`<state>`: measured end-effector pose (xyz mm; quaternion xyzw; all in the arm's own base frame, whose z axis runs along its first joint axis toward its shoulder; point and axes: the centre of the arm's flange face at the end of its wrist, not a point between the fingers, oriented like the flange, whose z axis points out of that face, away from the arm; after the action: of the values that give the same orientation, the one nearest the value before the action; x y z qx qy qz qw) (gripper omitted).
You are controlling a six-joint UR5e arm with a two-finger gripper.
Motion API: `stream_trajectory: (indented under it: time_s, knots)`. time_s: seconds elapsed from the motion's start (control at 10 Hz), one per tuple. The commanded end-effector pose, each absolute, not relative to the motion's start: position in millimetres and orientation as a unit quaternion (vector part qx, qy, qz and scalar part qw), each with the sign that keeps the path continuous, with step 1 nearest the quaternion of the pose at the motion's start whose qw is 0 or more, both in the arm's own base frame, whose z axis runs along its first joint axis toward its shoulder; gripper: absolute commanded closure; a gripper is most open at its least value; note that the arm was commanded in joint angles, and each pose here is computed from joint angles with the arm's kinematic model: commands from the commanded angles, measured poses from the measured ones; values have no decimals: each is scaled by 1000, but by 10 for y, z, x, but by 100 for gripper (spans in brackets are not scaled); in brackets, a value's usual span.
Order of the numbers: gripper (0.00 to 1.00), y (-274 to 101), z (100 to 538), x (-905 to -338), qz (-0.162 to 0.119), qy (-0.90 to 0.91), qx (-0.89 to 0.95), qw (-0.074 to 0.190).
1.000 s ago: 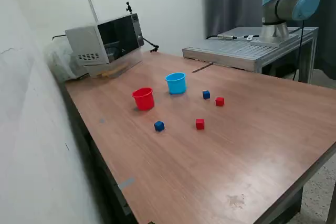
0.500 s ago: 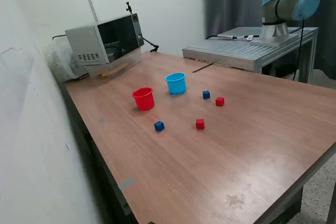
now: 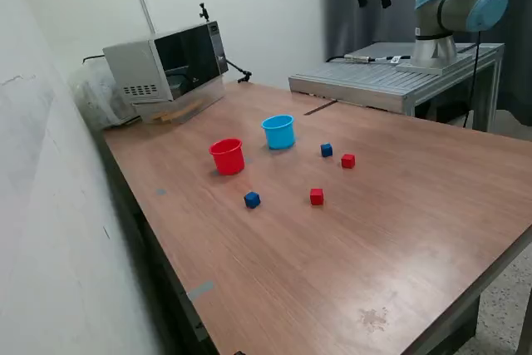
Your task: Place red objects in the red bin, and blue objects in the blue bin.
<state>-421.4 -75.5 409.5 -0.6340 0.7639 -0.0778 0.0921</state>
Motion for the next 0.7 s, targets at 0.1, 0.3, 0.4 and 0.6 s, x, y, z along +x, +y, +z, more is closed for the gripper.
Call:
stream_trajectory:
  time_s: [0.1, 0.3, 0.4, 0.6]
  knots:
    - [0, -910, 3760, -4767, -44, 766, -639, 57]
    - [0, -988, 3569, -5114, -22, 779, -626, 25]
    - [0, -1064, 3290, -5335, -20, 792, -610, 23]
    - [0, -1110, 2970, -5636, -13, 816, -578, 2]
